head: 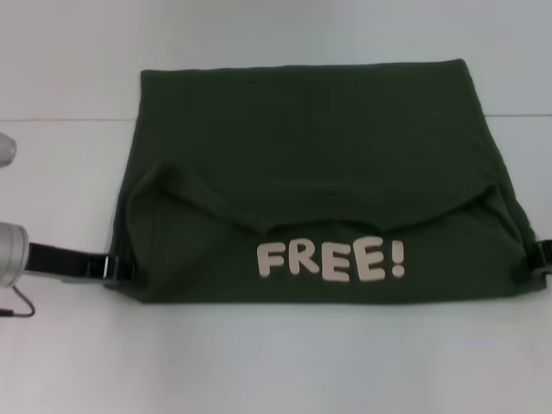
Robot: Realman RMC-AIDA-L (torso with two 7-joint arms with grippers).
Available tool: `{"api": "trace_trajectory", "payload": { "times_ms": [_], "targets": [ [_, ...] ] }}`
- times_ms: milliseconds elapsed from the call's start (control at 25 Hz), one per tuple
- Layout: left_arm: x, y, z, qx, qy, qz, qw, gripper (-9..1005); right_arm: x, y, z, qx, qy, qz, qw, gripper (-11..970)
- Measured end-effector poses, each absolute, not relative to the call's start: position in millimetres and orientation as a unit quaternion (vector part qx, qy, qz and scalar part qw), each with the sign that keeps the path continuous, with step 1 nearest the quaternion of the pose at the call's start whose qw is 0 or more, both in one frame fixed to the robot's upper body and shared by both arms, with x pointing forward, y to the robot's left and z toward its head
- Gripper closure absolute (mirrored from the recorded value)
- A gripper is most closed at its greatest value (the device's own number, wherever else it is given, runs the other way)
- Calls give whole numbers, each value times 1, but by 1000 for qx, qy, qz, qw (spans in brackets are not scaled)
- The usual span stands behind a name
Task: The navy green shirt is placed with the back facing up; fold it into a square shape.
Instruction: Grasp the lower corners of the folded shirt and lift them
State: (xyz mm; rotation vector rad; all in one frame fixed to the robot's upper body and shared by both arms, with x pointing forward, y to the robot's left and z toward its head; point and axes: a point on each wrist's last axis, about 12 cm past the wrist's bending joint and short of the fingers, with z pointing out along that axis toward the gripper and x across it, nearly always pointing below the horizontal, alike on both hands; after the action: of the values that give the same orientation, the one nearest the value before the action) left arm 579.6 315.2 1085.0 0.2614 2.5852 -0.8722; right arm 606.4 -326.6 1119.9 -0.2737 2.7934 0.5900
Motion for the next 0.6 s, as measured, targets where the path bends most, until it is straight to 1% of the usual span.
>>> {"api": "trace_trajectory", "payload": {
  "times_ms": [120,240,360,480,600],
  "targets": [
    [570,317,1090,104,922,-334,164,983,599,-330,1125,-120,963,216,110,906],
    [557,320,1095,119,917,-360,123,983,585,-335,1127,-153,957,237,70,906],
    [543,322,1099,134,911,-384,77,982,566,-338,1124,-183,946,265,26,906],
    [524,322,1103,152,896,-417,15,982,547,-340,1119,-212,933,290,-13,907],
    [511,322,1106,167,886,-430,-43,982,532,-339,1112,-241,922,300,-49,907]
  ]
}}
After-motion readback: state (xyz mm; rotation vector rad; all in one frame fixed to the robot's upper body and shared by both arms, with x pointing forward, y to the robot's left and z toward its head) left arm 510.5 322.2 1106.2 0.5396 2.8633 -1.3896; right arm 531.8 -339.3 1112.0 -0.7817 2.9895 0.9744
